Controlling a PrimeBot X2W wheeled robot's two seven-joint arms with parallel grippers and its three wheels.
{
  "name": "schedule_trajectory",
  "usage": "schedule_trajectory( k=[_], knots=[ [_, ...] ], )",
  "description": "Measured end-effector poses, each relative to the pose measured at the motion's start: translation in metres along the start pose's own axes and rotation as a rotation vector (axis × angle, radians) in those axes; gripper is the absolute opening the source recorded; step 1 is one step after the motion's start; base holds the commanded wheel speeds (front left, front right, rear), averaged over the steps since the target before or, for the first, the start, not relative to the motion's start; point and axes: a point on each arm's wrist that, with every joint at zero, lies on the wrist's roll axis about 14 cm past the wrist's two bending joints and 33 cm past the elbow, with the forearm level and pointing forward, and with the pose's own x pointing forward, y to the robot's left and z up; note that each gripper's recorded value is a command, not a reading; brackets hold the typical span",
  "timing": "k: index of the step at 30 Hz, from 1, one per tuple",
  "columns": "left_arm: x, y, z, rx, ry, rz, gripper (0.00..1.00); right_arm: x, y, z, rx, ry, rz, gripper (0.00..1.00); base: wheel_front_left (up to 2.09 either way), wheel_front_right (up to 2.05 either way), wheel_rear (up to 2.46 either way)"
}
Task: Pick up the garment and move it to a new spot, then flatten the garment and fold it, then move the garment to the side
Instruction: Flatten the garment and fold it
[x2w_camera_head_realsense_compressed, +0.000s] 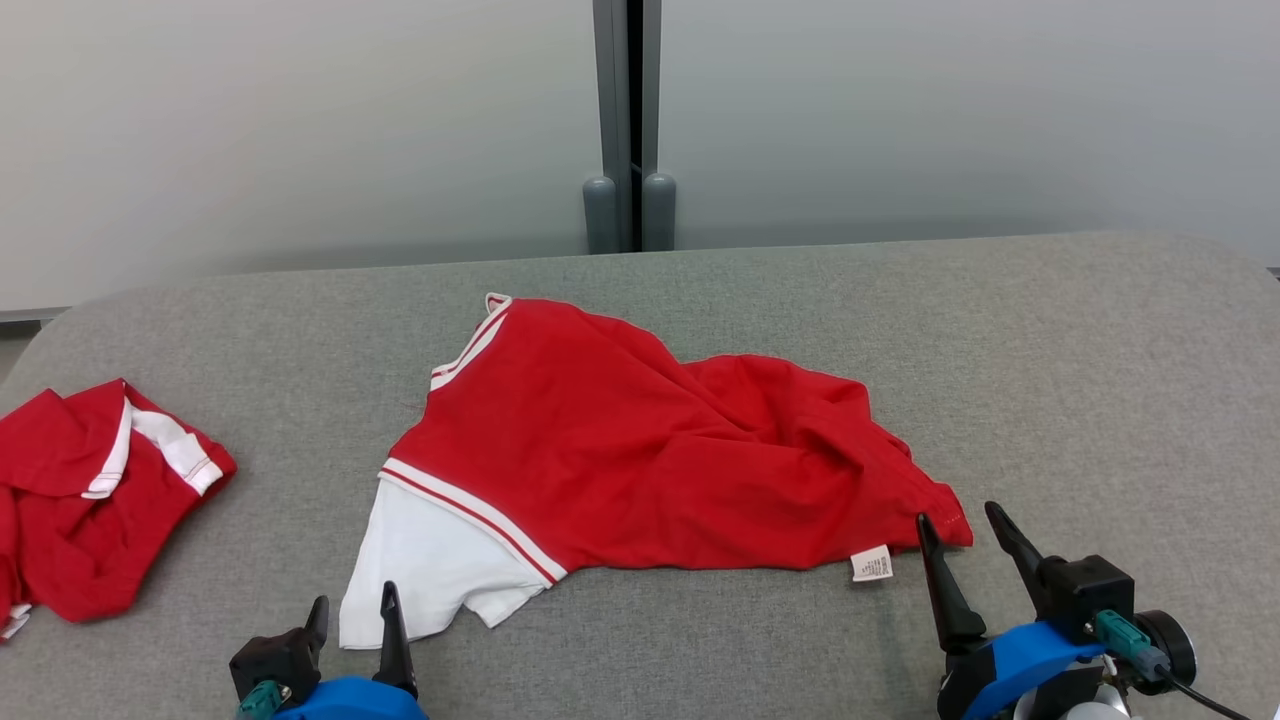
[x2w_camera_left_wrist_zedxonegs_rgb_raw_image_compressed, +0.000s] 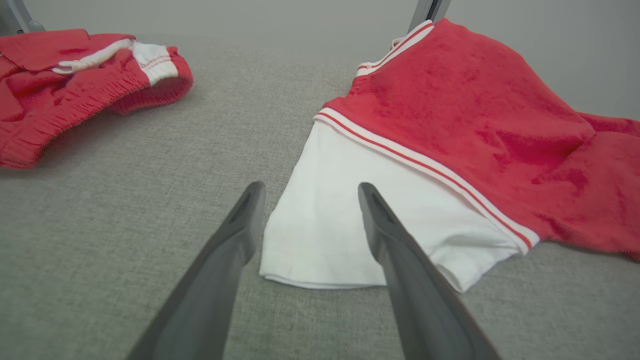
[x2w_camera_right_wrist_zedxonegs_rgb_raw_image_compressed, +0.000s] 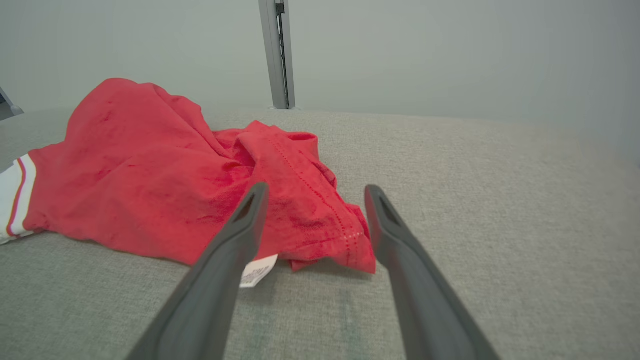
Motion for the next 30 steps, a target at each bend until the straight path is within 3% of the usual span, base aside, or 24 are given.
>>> schedule_trajectory(
  k=[19,20,21,22,30],
  knots=[
    [0.014,0.008,-0.043,-0.108,0.164,0.048,1.0,0.005,-0.008,-0.015,0.019,0.045,-0.022,1.0,0.0,0.0,0.0],
    [0.015,0.007,-0.044,-0.106,0.168,0.046,0.57,0.005,-0.009,-0.016,0.02,0.046,-0.025,1.0,0.0,0.0,0.0],
    [0.017,0.006,-0.044,-0.105,0.173,0.043,0.43,0.005,-0.011,-0.017,0.019,0.05,-0.03,1.0,0.0,0.0,0.0],
    [0.018,0.006,-0.046,-0.102,0.18,0.04,0.0,0.005,-0.013,-0.018,0.017,0.055,-0.036,1.0,0.0,0.0,0.0],
    [0.02,-0.002,-0.048,-0.097,0.194,0.009,0.0,0.004,-0.02,-0.033,0.026,0.103,-0.059,1.0,0.0,0.0,0.0]
  ],
)
